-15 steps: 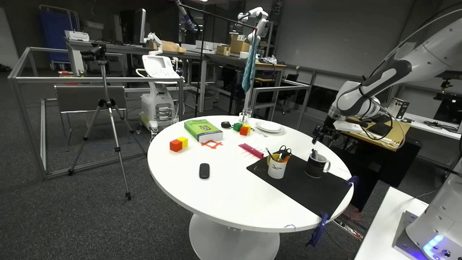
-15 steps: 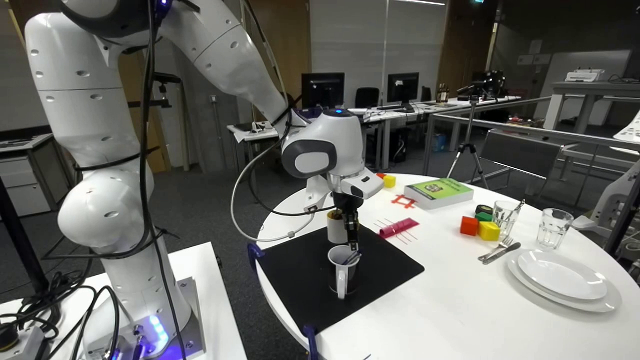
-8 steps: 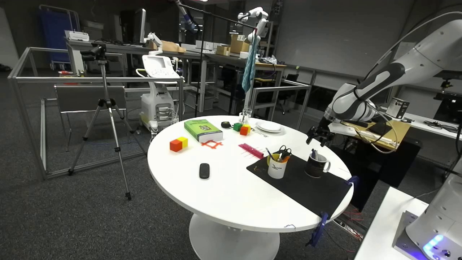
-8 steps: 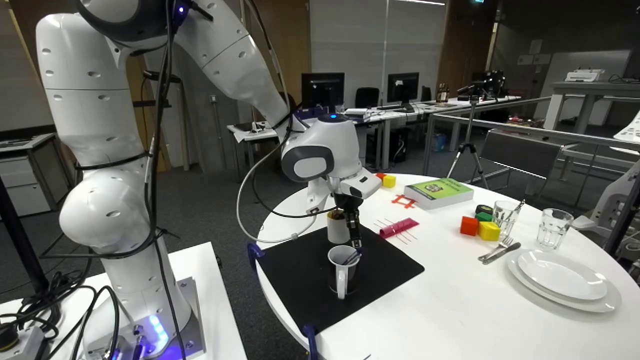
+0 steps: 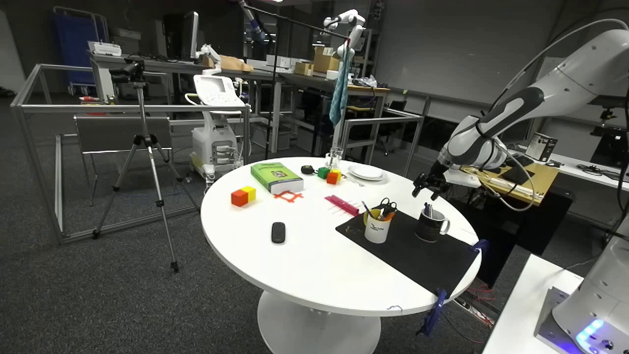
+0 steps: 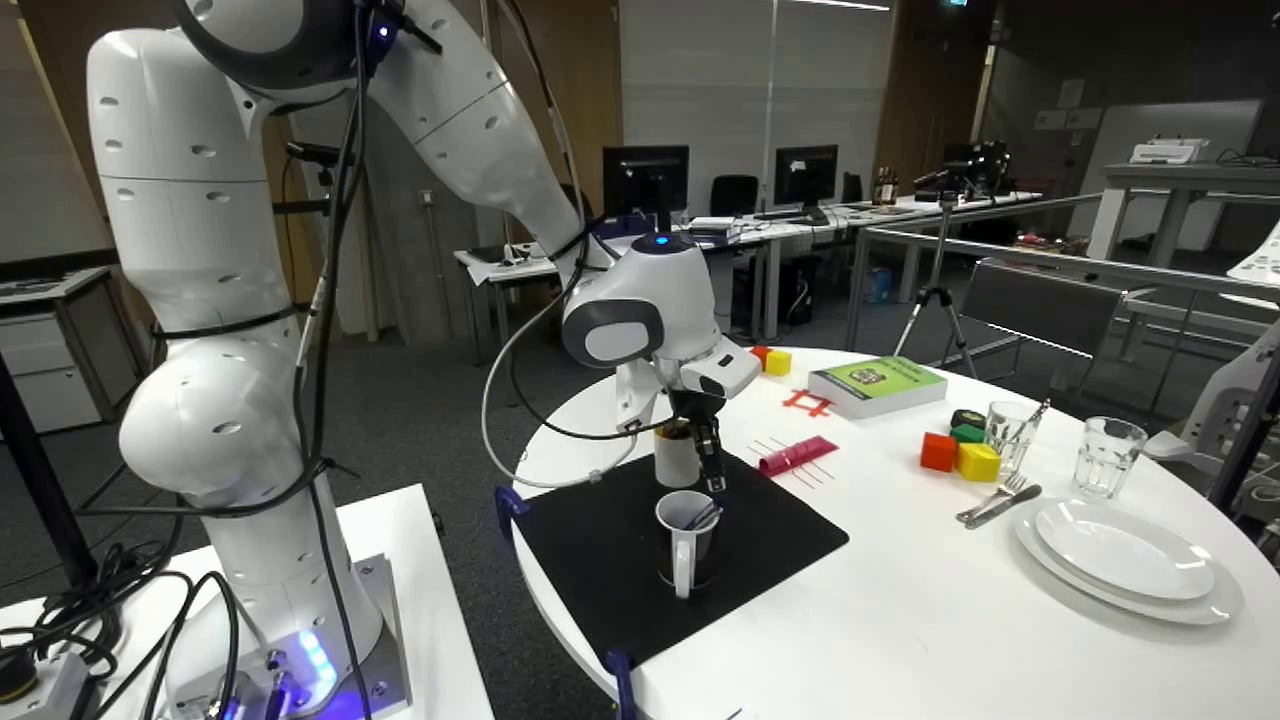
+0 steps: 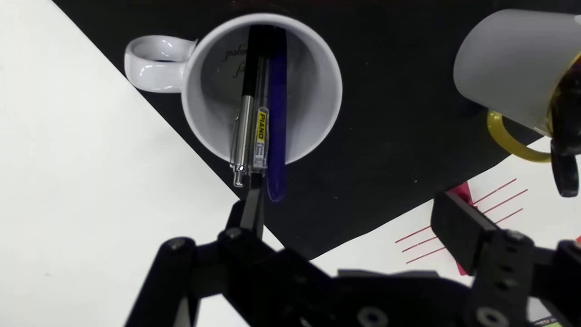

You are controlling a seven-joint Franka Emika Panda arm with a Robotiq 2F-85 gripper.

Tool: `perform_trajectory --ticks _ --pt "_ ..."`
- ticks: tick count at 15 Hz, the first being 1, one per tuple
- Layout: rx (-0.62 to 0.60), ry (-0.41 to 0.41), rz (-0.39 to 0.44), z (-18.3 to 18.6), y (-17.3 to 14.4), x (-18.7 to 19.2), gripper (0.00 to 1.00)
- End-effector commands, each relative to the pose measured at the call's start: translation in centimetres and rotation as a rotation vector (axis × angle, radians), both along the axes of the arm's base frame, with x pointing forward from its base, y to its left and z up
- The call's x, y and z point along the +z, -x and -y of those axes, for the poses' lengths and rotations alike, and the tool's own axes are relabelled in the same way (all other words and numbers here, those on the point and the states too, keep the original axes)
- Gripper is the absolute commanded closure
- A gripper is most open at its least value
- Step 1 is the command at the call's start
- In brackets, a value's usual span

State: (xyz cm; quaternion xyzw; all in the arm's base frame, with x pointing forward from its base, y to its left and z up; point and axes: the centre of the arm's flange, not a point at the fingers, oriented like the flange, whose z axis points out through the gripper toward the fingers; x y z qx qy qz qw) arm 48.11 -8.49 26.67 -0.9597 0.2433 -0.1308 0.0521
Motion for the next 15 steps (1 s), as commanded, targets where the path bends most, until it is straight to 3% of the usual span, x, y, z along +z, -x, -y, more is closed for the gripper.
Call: perform_trajectory --ticks 1,15 --pt "0.026 0.006 0.032 0.2 -0.6 -1.0 0.0" --pt "0.078 0.009 0.006 -0.6 -1.1 -2.9 0.0"
